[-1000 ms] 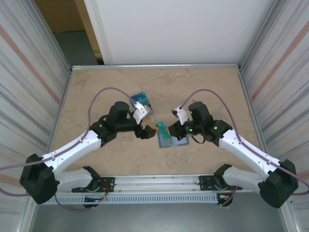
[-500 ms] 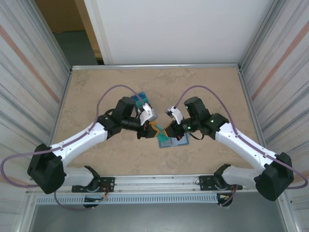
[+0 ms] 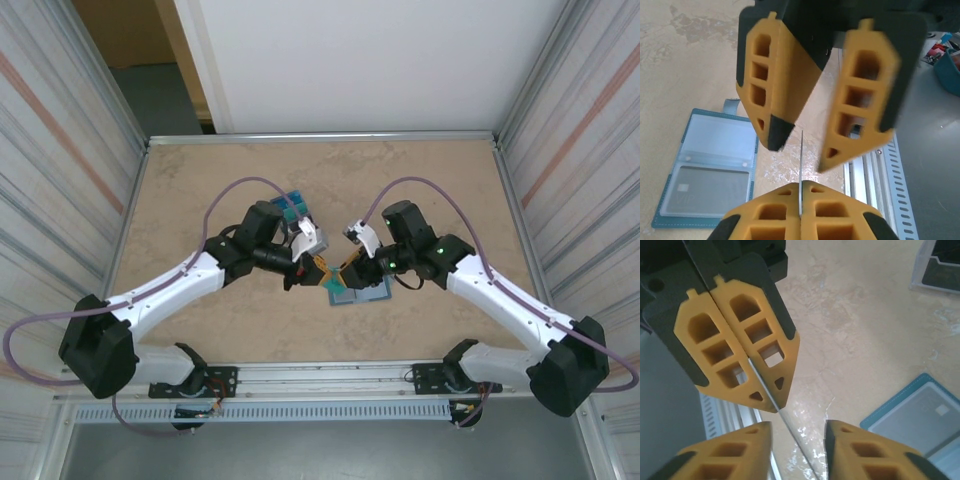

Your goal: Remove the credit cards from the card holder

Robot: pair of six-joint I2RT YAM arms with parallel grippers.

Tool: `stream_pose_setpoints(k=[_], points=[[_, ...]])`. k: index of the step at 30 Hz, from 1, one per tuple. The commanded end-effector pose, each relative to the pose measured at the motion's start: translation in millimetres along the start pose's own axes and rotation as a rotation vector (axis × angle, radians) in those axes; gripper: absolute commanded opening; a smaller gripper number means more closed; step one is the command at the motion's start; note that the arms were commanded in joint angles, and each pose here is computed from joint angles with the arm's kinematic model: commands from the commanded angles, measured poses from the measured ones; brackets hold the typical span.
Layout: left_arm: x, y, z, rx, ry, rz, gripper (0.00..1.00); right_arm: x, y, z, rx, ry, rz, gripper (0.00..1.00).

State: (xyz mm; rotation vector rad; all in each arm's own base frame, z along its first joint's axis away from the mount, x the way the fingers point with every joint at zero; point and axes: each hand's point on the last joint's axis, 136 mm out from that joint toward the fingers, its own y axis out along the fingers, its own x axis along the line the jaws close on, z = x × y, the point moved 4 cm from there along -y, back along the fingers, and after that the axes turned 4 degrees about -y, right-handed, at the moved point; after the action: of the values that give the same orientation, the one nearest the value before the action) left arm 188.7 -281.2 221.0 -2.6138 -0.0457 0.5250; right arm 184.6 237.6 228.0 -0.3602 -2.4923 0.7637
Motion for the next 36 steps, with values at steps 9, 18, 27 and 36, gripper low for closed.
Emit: stream_pose_setpoints(k=[9,18,27,36], points=[[10.1,-35.2,-31.9,-0.215,-0.027,-0.286,0.0,-19.3,-41.1,-15.0,-0.304,0.13,0.191,0.71],[25.4,-66.2,-43.2,-0.453,-0.19,-0.493,0.0,-39.7,-40.7,-24.5,-0.472,0.296,0.216,0.99],[31.0,-92.2,-44.5,-0.677,-0.31,-0.571,0.0,-62.1,-20.0,-41.3,-0.59,0.465,0.14,0.99],[30.4,-102.4,-55.0,-0.795,-0.341,-0.543,0.0,-54.5,-15.2,-68.0,-0.633,0.476,0.041,0.98]])
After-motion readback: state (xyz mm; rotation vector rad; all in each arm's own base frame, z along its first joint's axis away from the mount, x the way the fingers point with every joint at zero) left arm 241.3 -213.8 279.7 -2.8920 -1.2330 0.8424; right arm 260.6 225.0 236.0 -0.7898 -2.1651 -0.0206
